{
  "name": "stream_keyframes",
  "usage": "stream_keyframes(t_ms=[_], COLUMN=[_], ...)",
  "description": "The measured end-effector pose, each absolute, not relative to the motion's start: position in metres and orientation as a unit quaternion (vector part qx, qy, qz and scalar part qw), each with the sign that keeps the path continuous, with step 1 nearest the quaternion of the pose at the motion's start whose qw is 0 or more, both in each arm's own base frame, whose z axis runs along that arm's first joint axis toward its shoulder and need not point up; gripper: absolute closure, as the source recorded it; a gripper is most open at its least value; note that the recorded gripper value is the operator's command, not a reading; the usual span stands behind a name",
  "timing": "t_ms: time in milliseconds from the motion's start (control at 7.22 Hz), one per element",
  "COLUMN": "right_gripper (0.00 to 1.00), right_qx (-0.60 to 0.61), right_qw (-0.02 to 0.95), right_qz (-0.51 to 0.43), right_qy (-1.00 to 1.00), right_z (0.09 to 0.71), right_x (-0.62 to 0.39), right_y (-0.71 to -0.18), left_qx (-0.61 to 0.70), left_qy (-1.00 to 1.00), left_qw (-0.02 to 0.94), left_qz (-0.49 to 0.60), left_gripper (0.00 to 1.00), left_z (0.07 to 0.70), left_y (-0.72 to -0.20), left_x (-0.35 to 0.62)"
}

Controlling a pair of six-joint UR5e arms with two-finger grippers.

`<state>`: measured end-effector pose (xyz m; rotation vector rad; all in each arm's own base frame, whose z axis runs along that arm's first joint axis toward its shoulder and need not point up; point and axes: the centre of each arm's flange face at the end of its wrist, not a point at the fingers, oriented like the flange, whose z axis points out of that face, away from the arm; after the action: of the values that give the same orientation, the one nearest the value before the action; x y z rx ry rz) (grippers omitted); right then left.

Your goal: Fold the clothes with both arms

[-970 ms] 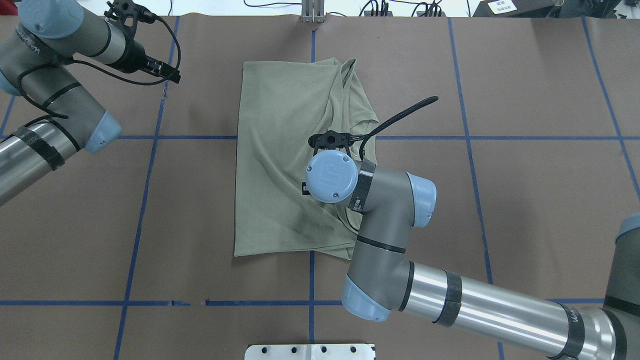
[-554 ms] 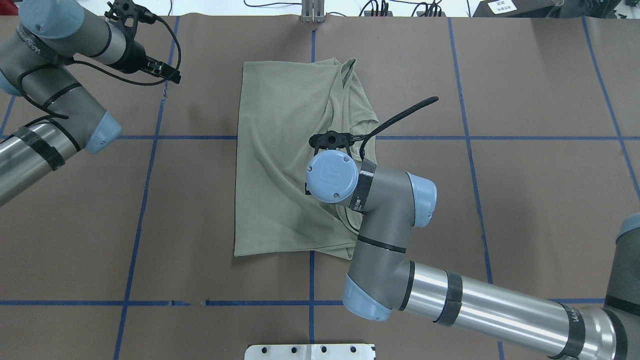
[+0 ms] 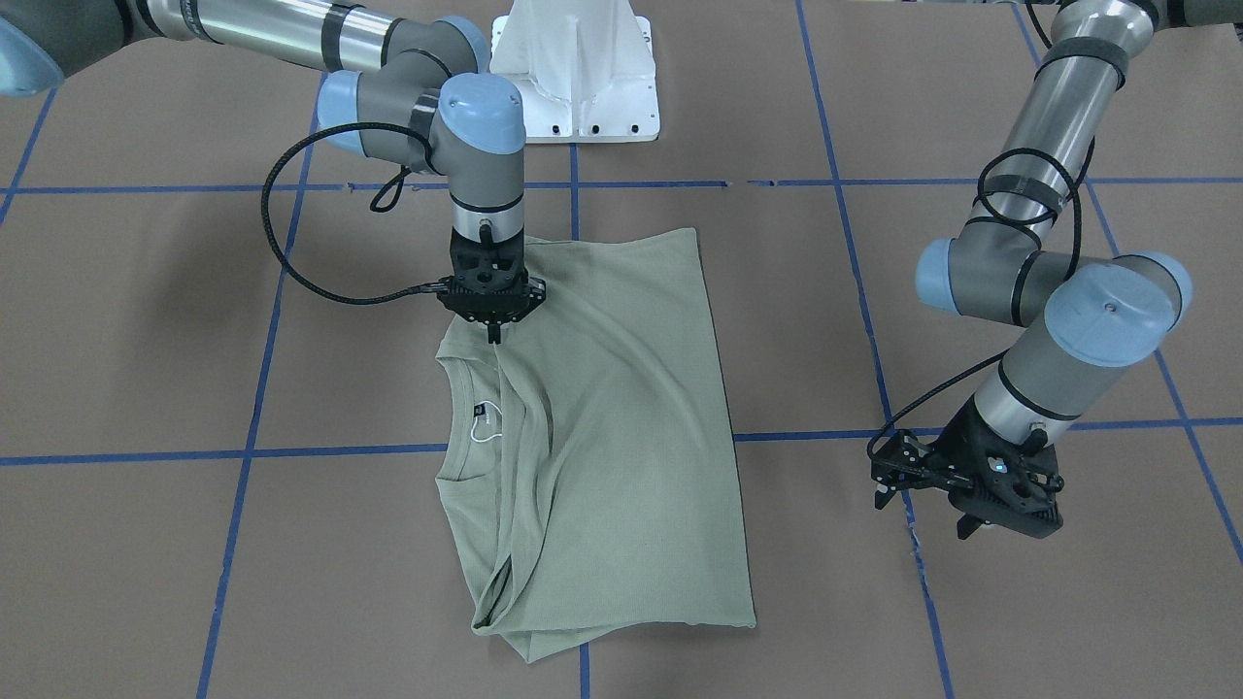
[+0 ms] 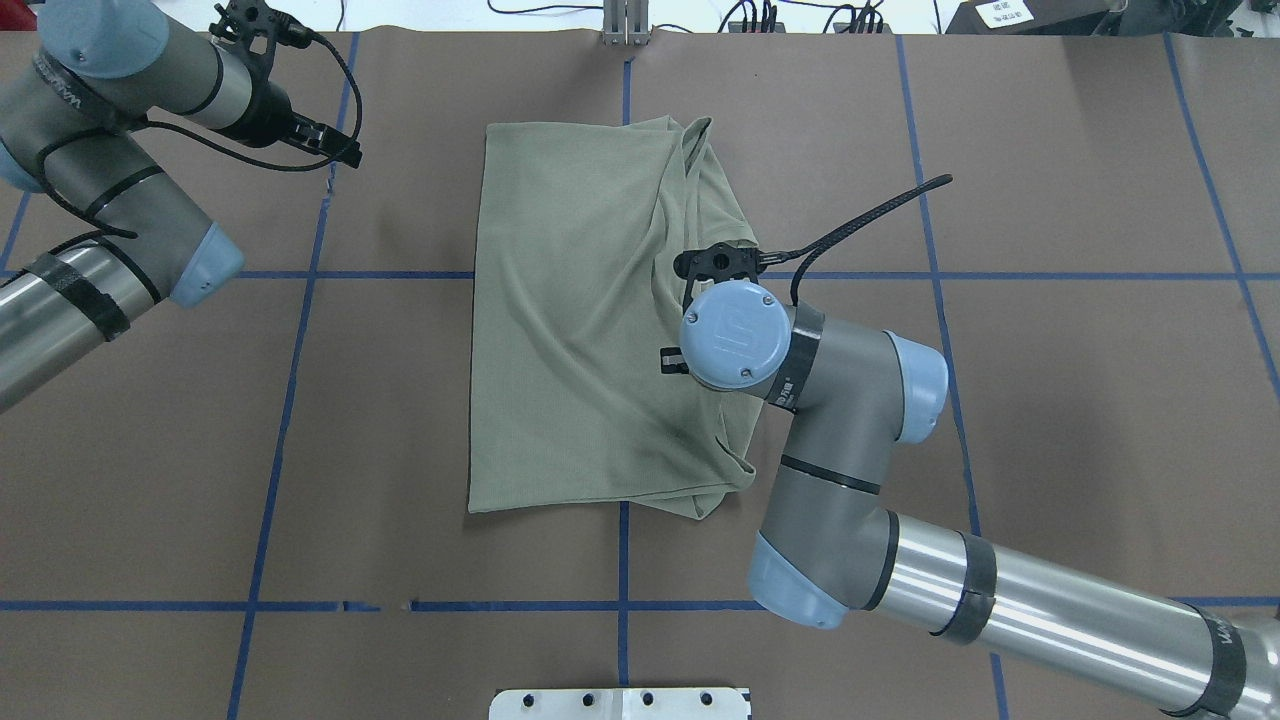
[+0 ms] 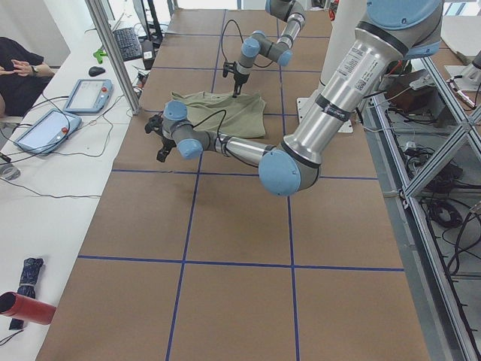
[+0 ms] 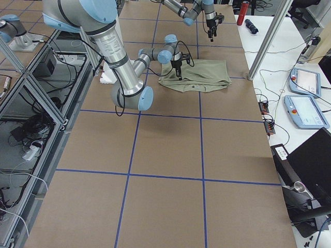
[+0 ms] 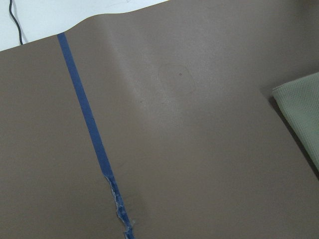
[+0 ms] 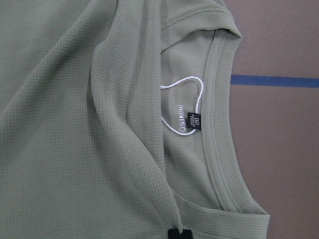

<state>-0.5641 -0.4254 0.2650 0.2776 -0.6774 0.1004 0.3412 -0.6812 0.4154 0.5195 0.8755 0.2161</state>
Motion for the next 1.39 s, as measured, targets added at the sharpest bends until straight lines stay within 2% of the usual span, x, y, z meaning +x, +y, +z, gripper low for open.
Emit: stream_keyframes(t_ms=[139, 277, 693, 970, 1108, 1385], right_gripper=[0.96, 0.01, 0.00, 0.00, 0.00, 0.00], right_qx=[0.136, 0.137, 0.139, 0.145, 0.144, 0.129], right_qw=[0.934, 0.936, 0.935, 0.922, 0.909, 0.886], right_qz=[0.048, 0.049, 0.048, 0.057, 0.064, 0.097], right_qy=[-0.325, -0.321, -0.323, -0.354, -0.386, -0.434], right_z=[0.277, 0.285, 0.285, 0.265, 0.266, 0.287], right_x=[-0.557, -0.554, -0.554, -0.537, -0.529, -0.508], right_y=[-0.422, -0.420, -0.420, -0.444, -0.447, -0.430], left_qx=[0.248, 0.248, 0.250, 0.247, 0.237, 0.199], left_qy=[0.419, 0.420, 0.423, 0.436, 0.455, 0.514], left_qw=[0.867, 0.867, 0.865, 0.862, 0.856, 0.834], left_qz=[0.102, 0.100, 0.099, 0.081, 0.062, 0.021], left_gripper=[0.00, 0.00, 0.00, 0.00, 0.00, 0.00], left_z=[0.414, 0.413, 0.409, 0.396, 0.383, 0.354], left_y=[-0.681, -0.681, -0.680, -0.675, -0.657, -0.573], left_x=[0.341, 0.341, 0.340, 0.341, 0.349, 0.374])
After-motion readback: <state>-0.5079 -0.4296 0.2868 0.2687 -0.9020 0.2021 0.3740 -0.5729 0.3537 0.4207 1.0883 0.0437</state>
